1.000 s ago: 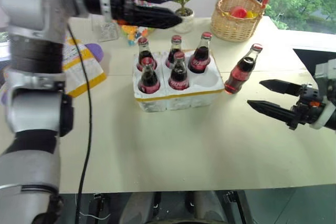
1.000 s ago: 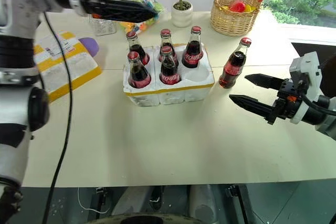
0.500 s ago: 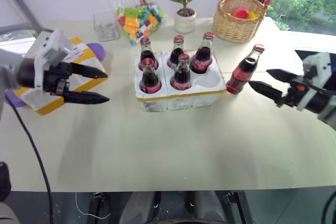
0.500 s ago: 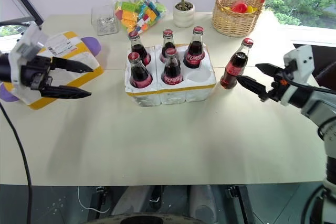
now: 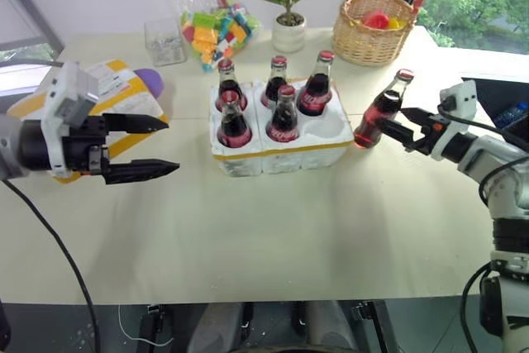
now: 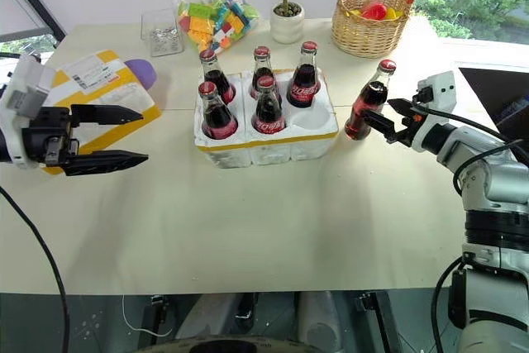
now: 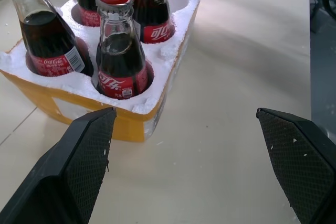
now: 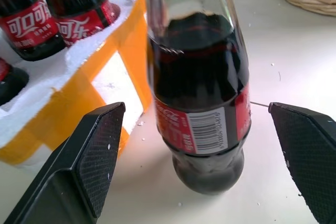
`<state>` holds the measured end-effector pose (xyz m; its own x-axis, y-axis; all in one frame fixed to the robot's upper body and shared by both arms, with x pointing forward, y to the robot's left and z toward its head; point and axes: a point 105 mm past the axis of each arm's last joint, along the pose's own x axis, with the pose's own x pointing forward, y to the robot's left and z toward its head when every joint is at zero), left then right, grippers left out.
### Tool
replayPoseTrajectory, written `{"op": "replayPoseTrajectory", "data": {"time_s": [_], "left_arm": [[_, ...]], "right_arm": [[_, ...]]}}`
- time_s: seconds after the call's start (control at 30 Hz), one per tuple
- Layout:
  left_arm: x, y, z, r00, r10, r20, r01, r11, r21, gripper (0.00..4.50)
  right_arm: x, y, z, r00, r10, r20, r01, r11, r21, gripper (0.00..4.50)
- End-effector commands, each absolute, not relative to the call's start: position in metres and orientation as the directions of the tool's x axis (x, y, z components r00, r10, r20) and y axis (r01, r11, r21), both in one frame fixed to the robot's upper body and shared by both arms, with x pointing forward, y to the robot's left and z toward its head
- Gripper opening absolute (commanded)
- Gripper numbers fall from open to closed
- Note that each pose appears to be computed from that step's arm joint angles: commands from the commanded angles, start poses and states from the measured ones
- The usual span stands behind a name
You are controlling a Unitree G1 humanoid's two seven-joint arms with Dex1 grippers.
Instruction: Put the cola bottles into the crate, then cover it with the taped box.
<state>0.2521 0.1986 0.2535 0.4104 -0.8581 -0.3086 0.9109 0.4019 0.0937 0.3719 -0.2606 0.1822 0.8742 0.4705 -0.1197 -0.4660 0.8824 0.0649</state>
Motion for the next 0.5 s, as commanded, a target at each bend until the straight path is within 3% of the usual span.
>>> {"op": "replayPoseTrajectory", "data": {"time_s": [0.03,0.2,0.37,0.5], "left_arm": [[0.245,0.197,0.262,0.427,-0.856,-0.291,0.904,0.407,0.132,4.49],[0.244,0.194,0.258,0.426,-0.857,-0.29,0.904,0.408,0.123,4.49],[0.245,0.189,0.253,0.413,-0.862,-0.295,0.911,0.396,0.116,4.5],[0.245,0.188,0.251,0.404,-0.866,-0.297,0.915,0.389,0.109,4.5]], "right_arm": [[0.382,-0.254,0.187,0.87,0.485,-0.088,-0.482,0.874,0.052,4.5],[0.395,-0.252,0.183,0.879,0.471,-0.077,-0.465,0.881,0.084,4.5],[0.393,-0.249,0.189,0.868,0.495,-0.048,-0.491,0.868,0.08,2.81],[0.379,-0.251,0.207,0.858,0.514,-0.003,-0.514,0.857,0.04,2.82]]}}
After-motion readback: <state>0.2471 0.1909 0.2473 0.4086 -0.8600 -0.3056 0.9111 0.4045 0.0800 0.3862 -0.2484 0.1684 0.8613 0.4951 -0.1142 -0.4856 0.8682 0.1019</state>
